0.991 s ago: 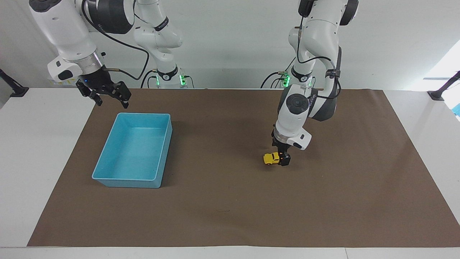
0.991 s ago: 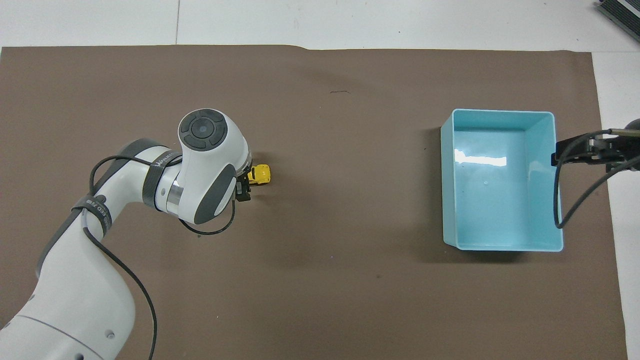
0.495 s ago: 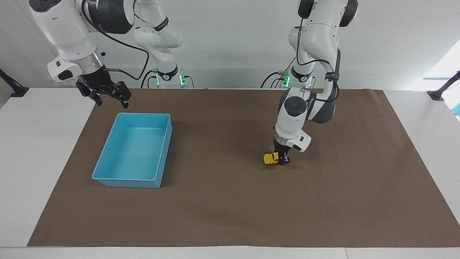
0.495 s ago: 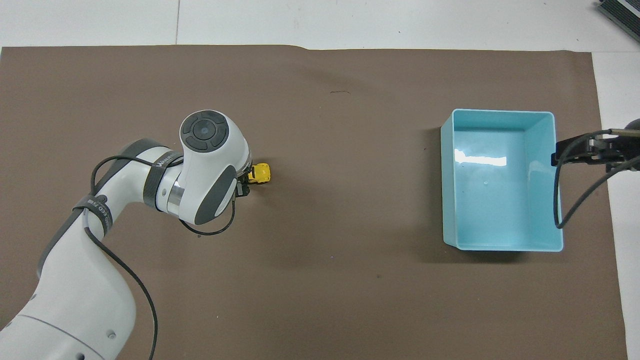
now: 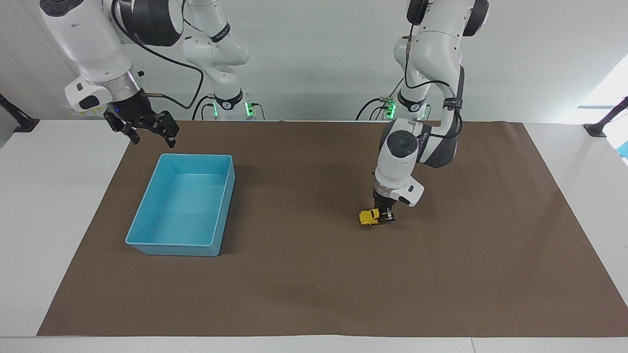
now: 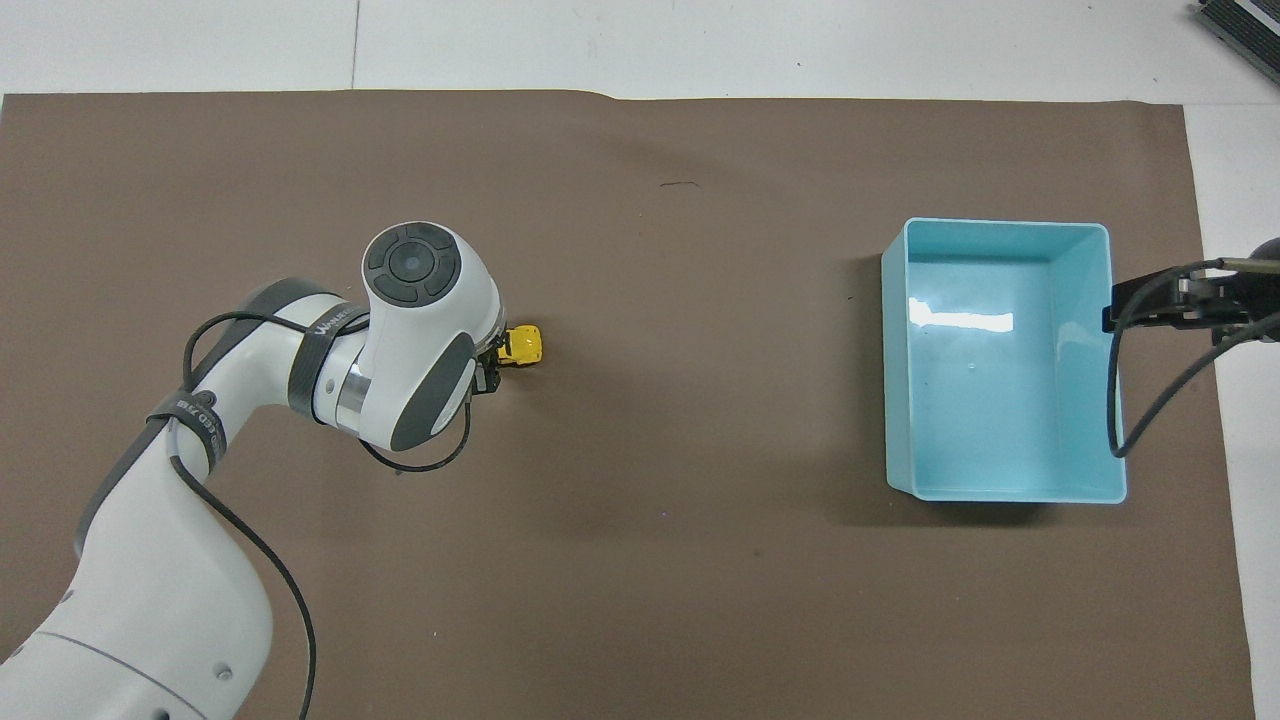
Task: Wind up and store yellow beetle car
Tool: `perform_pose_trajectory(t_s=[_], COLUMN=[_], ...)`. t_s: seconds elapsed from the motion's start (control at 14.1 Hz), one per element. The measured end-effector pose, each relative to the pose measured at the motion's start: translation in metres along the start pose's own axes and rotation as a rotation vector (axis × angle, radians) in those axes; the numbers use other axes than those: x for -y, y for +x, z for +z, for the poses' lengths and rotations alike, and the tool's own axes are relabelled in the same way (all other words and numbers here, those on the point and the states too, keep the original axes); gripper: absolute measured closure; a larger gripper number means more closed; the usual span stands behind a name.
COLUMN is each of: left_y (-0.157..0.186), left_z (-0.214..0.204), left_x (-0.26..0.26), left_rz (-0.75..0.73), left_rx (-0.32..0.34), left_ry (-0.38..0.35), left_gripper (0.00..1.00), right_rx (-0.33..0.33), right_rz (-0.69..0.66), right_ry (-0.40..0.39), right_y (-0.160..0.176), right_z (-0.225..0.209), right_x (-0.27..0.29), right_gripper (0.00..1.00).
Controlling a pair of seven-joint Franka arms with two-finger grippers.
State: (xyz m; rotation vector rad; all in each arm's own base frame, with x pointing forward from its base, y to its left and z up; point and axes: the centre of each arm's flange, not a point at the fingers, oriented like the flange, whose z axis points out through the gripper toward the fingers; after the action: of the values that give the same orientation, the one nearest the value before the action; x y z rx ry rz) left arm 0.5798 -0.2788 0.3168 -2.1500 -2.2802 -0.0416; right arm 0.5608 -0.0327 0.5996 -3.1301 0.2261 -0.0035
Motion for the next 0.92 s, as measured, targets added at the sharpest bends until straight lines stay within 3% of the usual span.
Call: perform_pose_trajectory(t_s=[0.92], left_y=[0.076], left_z=[0.003], left_x=[-0.017], left_rz=[0.044], left_rx=[-0.064], left_ry=[-0.010], left_gripper=[0.56], right_rx=[0.000], right_rz=[0.000], right_ry=[0.000], right_y=[0.000], right_z=[0.000], right_x=[0.000], right_gripper=[0.00])
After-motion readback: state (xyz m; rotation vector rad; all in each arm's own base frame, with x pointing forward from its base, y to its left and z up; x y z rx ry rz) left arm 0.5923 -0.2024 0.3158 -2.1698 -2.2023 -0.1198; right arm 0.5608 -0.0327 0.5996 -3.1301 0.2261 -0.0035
